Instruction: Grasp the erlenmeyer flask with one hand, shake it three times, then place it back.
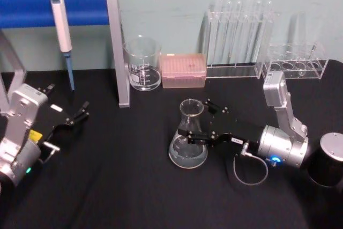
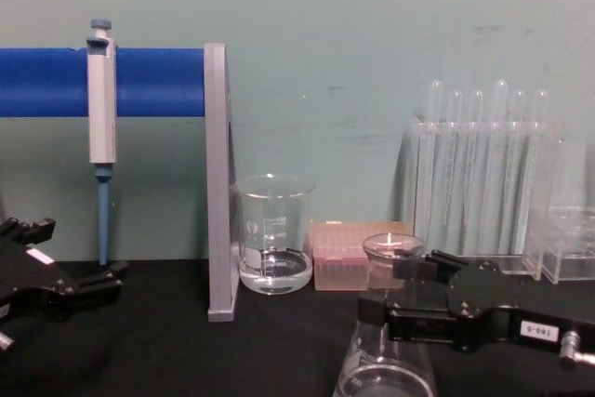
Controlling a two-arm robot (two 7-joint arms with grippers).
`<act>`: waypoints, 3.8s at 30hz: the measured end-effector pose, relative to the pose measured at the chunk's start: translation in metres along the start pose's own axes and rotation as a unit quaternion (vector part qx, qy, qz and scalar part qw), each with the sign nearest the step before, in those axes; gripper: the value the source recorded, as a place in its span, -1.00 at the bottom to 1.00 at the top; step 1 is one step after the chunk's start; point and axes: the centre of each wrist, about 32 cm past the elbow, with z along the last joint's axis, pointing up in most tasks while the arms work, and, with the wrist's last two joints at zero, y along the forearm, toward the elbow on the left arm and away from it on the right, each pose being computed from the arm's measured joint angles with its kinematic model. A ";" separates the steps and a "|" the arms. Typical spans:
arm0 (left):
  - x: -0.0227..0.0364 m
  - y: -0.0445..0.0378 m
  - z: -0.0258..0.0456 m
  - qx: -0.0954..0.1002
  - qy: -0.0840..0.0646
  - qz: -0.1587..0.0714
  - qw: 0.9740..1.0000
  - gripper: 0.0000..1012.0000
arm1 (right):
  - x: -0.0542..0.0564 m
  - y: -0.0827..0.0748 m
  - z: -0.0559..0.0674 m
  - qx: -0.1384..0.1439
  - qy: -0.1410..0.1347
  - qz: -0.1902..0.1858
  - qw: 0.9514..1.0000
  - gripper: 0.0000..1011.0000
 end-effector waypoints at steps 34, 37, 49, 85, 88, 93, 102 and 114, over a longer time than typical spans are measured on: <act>0.0000 0.0000 0.0000 0.000 0.000 0.000 1.000 0.98 | 0.000 0.000 0.000 0.002 0.001 0.000 1.000 0.09; 0.0000 0.0000 0.0000 0.000 0.000 0.000 1.000 0.98 | 0.000 0.000 0.000 0.002 0.001 0.000 1.000 -0.09; 0.0000 0.0000 0.0000 0.000 0.000 0.000 1.000 0.98 | 0.000 0.000 0.000 0.002 0.001 0.000 1.000 -0.10; 0.0000 0.0000 0.0000 0.000 0.000 0.000 1.000 0.98 | -0.032 -0.017 0.075 0.097 -0.021 -0.171 0.980 -0.10; 0.0000 0.0000 0.0000 0.000 0.000 0.000 1.000 0.98 | -0.036 -0.018 0.078 0.098 -0.030 -0.195 0.976 -0.10; 0.0000 0.0000 0.0000 0.000 0.000 0.000 1.000 0.98 | -0.045 -0.019 0.082 0.100 -0.040 -0.243 0.964 -0.10; 0.0000 0.0000 0.0000 0.000 0.000 0.000 1.000 0.98 | -0.052 -0.019 0.081 0.099 -0.041 -0.290 0.951 -0.10; 0.0000 0.0000 0.0000 0.000 0.000 0.000 1.000 0.98 | -0.053 -0.018 0.080 0.096 -0.039 -0.300 0.948 -0.10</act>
